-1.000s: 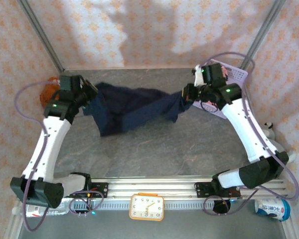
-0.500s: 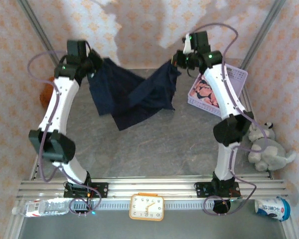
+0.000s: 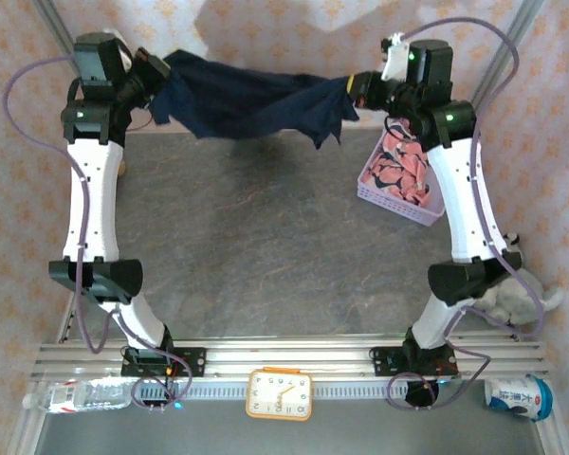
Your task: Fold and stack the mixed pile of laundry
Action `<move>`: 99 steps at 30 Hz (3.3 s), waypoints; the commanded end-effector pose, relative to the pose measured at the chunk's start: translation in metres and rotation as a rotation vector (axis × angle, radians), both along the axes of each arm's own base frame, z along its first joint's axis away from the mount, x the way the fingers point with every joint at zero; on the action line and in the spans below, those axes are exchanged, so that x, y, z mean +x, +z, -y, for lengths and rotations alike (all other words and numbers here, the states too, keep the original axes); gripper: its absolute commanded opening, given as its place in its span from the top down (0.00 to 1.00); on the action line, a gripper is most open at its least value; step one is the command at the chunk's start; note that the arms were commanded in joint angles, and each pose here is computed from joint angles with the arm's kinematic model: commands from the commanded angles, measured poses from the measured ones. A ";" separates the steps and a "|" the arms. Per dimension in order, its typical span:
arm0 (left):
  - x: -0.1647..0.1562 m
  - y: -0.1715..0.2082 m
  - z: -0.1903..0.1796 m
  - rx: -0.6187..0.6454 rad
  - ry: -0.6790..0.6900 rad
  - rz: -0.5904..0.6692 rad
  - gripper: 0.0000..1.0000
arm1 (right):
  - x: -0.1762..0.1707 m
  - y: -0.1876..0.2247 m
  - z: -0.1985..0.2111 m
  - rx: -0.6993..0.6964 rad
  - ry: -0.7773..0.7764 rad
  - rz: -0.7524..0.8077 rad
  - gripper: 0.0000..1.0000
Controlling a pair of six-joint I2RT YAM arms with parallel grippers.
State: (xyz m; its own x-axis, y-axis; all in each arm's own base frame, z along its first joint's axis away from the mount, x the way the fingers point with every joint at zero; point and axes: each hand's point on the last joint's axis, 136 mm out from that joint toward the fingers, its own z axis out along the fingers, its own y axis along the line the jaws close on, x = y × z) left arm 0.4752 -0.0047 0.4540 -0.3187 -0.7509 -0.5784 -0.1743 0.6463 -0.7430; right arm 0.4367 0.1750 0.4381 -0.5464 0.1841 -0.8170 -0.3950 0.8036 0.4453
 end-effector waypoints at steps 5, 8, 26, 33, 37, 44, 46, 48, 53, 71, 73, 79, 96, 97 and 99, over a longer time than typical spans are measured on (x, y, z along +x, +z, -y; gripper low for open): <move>-0.017 -0.171 -0.019 0.021 0.086 -0.332 1.00 | -0.042 -0.155 -0.005 0.003 0.051 -0.356 1.00; 0.014 -0.237 -0.015 0.029 0.026 -0.499 0.88 | -0.027 -0.207 0.011 -0.095 -0.049 -0.446 0.81; -0.110 -0.329 0.011 0.033 -0.003 -0.713 0.24 | -0.136 -0.312 0.038 -0.174 -0.105 -0.773 0.42; -0.175 -0.365 0.032 -0.020 0.022 -0.773 0.25 | -0.190 -0.364 0.044 -0.199 -0.138 -0.913 0.42; -0.185 -0.383 0.037 -0.035 0.047 -0.792 0.25 | -0.198 -0.384 0.035 -0.184 -0.122 -0.939 0.42; -0.175 -0.422 0.044 -0.003 0.045 -0.854 0.25 | -0.177 -0.397 0.026 -0.165 -0.132 -0.923 0.50; -0.171 -0.433 0.047 0.006 0.037 -0.874 0.28 | -0.171 -0.395 0.022 -0.153 -0.131 -0.920 0.67; -0.167 -0.443 0.049 0.029 0.042 -0.894 0.37 | -0.167 -0.393 0.027 -0.174 -0.161 -0.912 0.89; -0.165 -0.448 0.044 0.046 0.082 -0.924 0.82 | -0.164 -0.373 0.034 -0.180 -0.199 -0.872 1.00; 0.027 -0.304 0.049 0.416 -0.119 -0.828 0.30 | -0.026 -0.296 0.059 -0.068 -0.449 -0.728 1.00; 0.039 -0.305 0.053 0.417 -0.131 -0.830 0.26 | -0.009 -0.299 0.063 -0.083 -0.478 -0.730 1.00; 0.013 -0.301 0.049 0.412 -0.131 -0.803 0.18 | 0.001 -0.293 0.056 -0.049 -0.452 -0.698 1.00; -0.012 -0.327 0.055 -0.072 0.064 -0.677 0.16 | -0.034 -0.329 0.062 -0.094 -0.434 -0.784 1.00; -0.004 -0.325 0.055 -0.087 0.087 -0.666 0.16 | -0.037 -0.330 0.062 -0.096 -0.434 -0.787 1.00; 0.009 -0.324 0.051 -0.103 0.142 -0.655 0.16 | -0.042 -0.333 0.063 -0.094 -0.439 -0.793 1.00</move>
State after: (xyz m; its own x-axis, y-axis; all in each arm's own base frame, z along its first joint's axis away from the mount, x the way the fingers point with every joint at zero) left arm 0.4478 -0.0499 0.1056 -0.5891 -0.7786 -0.2165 -0.6751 0.6214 -0.3978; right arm 0.4012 0.1187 0.0922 -0.8643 0.4520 -0.2205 0.3503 0.8557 0.3808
